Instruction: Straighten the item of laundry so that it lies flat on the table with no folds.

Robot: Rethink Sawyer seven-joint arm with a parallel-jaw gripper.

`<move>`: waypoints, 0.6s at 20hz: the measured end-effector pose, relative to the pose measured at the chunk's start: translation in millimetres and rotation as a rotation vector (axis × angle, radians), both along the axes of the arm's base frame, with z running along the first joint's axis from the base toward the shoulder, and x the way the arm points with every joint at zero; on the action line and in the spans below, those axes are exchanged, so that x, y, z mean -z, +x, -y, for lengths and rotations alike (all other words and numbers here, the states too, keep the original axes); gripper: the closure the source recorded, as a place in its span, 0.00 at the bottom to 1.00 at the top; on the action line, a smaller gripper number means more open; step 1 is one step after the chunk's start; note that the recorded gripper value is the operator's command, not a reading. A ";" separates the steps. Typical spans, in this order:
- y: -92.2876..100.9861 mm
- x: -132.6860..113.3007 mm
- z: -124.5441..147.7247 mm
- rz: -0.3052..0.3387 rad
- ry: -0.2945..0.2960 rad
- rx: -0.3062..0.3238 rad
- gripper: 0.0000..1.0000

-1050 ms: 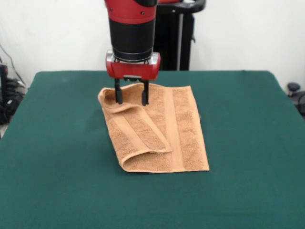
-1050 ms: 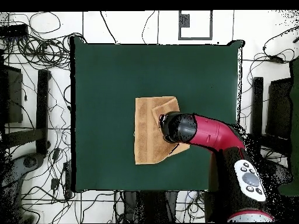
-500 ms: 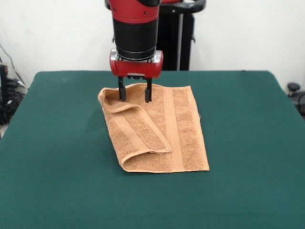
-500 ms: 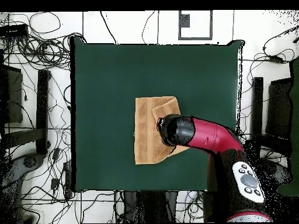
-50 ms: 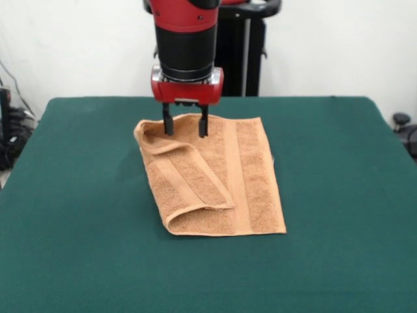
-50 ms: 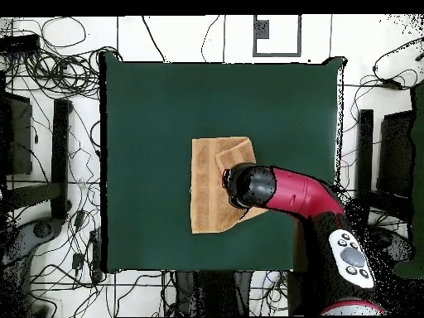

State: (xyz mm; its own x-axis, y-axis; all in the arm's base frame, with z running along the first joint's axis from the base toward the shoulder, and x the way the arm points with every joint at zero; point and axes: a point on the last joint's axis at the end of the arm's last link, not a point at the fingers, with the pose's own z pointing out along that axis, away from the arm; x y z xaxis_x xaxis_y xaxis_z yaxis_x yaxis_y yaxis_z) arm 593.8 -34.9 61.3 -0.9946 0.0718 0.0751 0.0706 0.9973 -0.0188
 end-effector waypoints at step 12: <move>-10.1 14.5 2.8 -0.038 0.003 0.007 0.00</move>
